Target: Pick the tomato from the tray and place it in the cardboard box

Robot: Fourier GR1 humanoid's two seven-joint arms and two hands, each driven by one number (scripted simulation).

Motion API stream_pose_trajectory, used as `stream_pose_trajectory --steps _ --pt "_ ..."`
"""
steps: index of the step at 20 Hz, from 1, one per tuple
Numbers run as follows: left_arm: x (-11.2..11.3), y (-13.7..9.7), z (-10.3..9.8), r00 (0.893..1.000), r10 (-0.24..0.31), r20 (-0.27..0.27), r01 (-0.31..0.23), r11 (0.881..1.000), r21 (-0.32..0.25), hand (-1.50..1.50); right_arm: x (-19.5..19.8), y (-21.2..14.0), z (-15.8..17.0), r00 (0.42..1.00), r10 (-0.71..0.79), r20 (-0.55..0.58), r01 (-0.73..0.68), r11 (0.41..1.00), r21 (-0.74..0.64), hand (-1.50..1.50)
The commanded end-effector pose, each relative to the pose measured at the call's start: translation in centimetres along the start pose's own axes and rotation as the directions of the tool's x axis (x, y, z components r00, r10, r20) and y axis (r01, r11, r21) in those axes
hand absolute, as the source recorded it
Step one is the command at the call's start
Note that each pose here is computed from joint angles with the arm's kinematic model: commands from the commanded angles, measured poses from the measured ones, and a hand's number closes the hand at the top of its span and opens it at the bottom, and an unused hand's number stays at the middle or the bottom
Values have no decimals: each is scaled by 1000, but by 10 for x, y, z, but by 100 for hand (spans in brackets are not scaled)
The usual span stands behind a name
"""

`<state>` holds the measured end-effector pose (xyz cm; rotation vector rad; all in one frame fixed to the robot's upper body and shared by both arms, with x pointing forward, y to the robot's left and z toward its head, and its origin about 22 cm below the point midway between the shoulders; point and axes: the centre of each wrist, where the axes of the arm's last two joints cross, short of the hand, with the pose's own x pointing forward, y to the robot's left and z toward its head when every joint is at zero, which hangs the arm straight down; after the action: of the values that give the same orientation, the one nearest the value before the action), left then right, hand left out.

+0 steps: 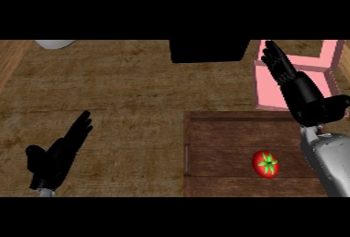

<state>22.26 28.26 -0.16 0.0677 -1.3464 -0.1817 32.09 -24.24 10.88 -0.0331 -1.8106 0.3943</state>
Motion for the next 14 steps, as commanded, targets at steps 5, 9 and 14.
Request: stream_pose_trajectory --steps 5,9,14 --pt "-7 37 -1 1000 -4 13 -1 937 349 0 14 -46 58 984 172 -56 -180 907 -382 150" --pt "-21 31 7 999 39 -26 -26 919 393 0 -38 -67 108 840 341 -423 -519 735 -437 150" --pt "-15 11 -7 999 52 7 -50 921 386 0 -15 -44 165 777 494 -390 -629 604 -489 -150"
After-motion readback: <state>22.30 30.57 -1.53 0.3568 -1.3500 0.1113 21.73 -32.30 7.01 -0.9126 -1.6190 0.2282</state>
